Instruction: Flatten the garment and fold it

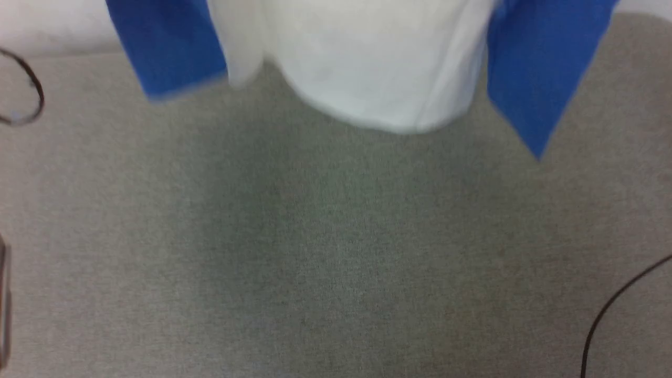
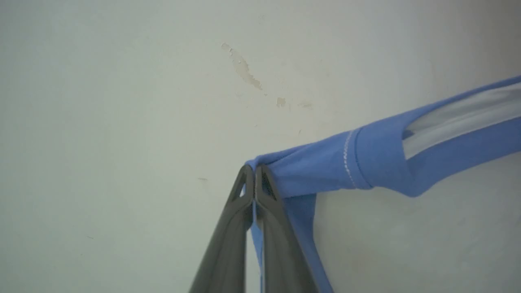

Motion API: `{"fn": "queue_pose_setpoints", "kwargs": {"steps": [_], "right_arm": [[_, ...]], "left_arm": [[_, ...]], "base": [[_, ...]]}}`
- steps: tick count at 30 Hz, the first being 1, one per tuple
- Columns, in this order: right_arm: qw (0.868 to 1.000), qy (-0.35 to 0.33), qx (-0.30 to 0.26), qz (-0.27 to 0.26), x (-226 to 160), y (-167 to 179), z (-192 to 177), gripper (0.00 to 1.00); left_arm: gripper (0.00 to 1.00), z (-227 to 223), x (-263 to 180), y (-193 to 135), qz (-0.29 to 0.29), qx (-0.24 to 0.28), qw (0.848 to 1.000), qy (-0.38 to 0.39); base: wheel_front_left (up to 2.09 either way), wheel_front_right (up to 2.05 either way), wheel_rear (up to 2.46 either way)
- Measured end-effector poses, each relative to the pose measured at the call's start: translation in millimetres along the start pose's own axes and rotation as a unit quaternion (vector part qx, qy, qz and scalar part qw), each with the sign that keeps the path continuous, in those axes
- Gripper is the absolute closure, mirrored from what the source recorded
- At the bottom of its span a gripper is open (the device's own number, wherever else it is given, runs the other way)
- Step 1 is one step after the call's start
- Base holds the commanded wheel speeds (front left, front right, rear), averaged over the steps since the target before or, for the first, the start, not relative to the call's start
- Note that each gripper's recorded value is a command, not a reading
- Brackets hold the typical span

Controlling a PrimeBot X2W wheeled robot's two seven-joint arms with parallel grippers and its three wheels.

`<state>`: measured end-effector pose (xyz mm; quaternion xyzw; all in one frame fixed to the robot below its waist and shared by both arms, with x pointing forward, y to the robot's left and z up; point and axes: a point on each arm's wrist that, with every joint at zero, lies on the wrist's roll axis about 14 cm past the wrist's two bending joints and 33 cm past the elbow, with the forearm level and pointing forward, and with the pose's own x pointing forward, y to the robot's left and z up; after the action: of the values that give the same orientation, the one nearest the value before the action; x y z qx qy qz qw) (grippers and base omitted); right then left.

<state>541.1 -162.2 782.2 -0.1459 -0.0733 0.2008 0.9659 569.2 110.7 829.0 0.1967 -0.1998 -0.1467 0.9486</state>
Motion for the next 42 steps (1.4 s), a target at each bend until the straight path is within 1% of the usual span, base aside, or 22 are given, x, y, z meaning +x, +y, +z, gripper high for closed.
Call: {"fn": "queue_pose_setpoints", "kwargs": {"steps": [7,10,15,20,23,26,32,35,38,42], "right_arm": [[0.999,-0.025,-0.020,-0.027,60.5,-25.2,-30.1,1.00],[0.999,-0.021,-0.013,-0.031,81.8,-28.2,-56.9,1.00],[1.000,0.022,0.000,-0.011,104.2,-12.7,-122.5,1.00],[0.998,0.062,0.019,0.020,111.3,11.7,-177.4,1.00],[0.994,0.092,0.040,0.046,106.0,35.1,-209.8,1.00],[0.989,0.117,0.067,0.066,92.0,55.6,-233.8,1.00],[0.974,0.177,0.102,0.103,43.8,93.1,-271.7,1.00],[0.965,0.200,0.119,0.118,15.8,110.2,-282.7,1.00],[0.958,0.219,0.130,0.135,-11.7,127.7,-288.5,1.00],[0.953,0.222,0.143,0.149,-40.7,144.4,-284.7,1.00]], "left_arm": [[1.00,-48.0,53.9,6.2,0.014,-0.020,1.000,-0.004],[1.00,-80.5,69.9,0.6,0.014,-0.027,1.000,0.008],[1.00,-146.8,83.3,-22.1,0.001,-0.041,0.998,0.046],[1.00,-201.1,79.8,-41.9,-0.008,-0.056,0.995,0.077],[1.00,-235.5,62.6,-60.8,-0.022,-0.062,0.992,0.109],[1.00,-264.7,36.6,-80.6,-0.040,-0.066,0.987,0.142],[1.00,-305.2,-34.1,-116.1,-0.080,-0.067,0.972,0.211],[1.00,-319.2,-77.9,-132.5,-0.096,-0.077,0.960,0.251],[1.00,-325.9,-122.3,-145.6,-0.117,-0.074,0.949,0.285],[1.00,-323.8,-173.2,-157.2,-0.133,-0.080,0.935,0.320]], "base": [[0.00,0.00,0.00],[0.00,0.00,0.00],[0.00,0.00,0.00],[0.00,0.00,0.00],[0.00,0.00,0.00],[0.00,0.00,0.00],[0.00,0.00,0.00],[0.00,0.00,0.00],[0.00,0.00,0.00],[0.00,0.00,0.00]]}}
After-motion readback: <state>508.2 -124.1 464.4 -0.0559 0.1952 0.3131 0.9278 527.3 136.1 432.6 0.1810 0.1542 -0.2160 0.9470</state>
